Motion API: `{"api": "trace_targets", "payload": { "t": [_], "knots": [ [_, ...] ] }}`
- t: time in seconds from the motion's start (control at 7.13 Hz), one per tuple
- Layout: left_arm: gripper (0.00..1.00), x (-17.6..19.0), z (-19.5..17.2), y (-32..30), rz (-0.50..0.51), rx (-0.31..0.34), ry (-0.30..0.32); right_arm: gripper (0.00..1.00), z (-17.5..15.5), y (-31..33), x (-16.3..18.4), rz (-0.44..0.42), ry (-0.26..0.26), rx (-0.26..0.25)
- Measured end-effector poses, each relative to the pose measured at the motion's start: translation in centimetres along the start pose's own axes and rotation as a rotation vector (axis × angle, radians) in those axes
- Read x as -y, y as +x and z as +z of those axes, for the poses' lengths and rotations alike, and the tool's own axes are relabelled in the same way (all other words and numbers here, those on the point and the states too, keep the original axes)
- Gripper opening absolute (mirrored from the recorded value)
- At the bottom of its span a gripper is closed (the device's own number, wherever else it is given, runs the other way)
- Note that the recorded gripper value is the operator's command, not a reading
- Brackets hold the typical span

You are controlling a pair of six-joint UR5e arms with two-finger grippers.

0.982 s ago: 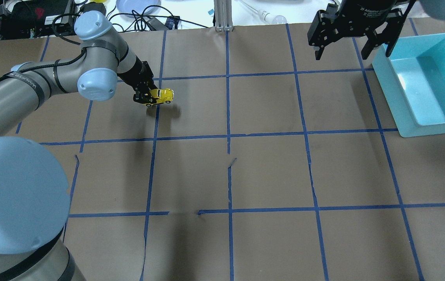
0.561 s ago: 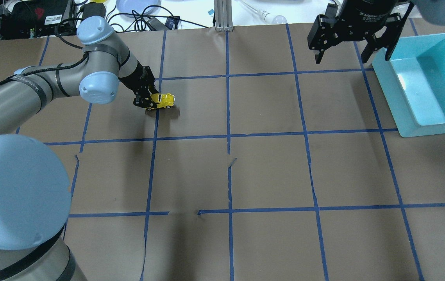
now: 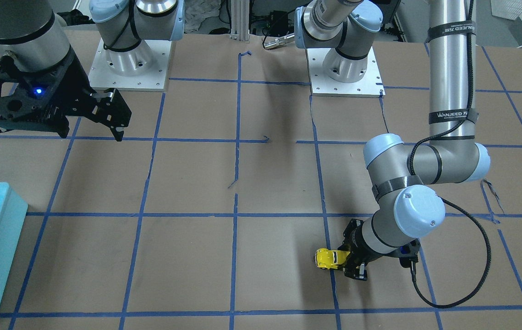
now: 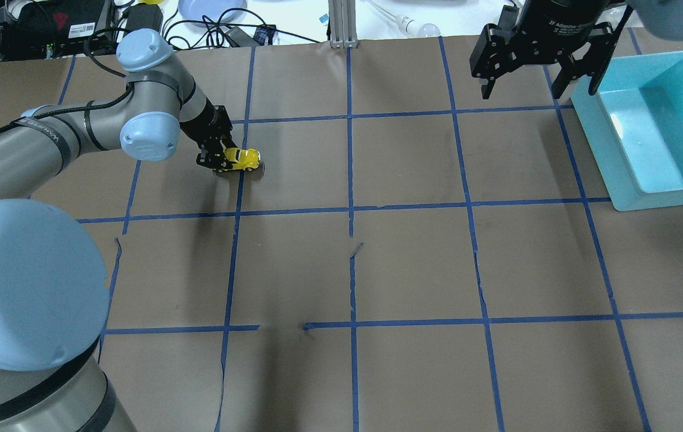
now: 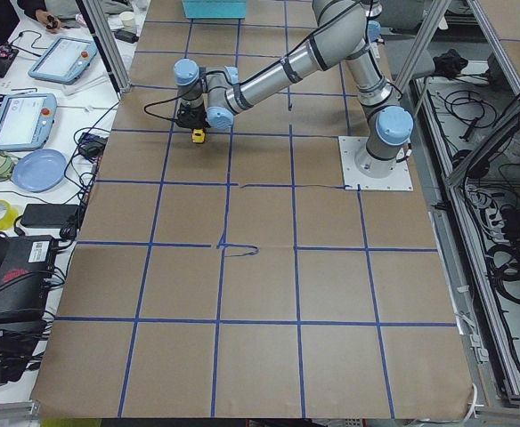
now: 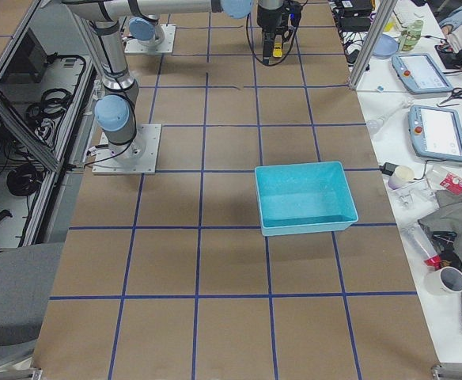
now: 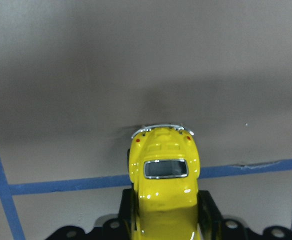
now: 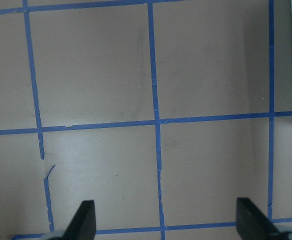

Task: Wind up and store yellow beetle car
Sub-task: 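Drag the held yellow car along the table with the left gripper, then release the car and raise the left gripper away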

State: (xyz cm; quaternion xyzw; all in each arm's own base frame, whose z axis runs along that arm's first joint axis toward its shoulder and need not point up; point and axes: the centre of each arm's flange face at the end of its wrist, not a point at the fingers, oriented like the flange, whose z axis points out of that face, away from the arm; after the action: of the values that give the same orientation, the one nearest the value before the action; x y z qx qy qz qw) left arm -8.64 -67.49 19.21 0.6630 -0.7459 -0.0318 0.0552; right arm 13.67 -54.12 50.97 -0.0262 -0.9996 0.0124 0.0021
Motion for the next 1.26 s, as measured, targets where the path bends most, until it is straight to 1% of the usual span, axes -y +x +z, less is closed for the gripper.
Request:
{"api": "trace_targets", "payload": {
  "t": [0.56, 0.98, 1.26],
  "knots": [
    [0.00, 5.1, -0.5, -0.3, 0.000, 0.006, 0.052, 1.00, 0.0, 0.0, 0.0, 0.001, -0.001, -0.002],
    [0.00, 7.7, -0.7, -0.6, -0.014, 0.017, 0.115, 1.00, -0.1, 0.0, 0.0, 0.001, 0.002, -0.001],
    [0.00, 10.7, -0.9, -0.9, -0.014, 0.023, 0.130, 1.00, -0.2, 0.1, 0.0, 0.002, 0.005, 0.000]
  ]
}}
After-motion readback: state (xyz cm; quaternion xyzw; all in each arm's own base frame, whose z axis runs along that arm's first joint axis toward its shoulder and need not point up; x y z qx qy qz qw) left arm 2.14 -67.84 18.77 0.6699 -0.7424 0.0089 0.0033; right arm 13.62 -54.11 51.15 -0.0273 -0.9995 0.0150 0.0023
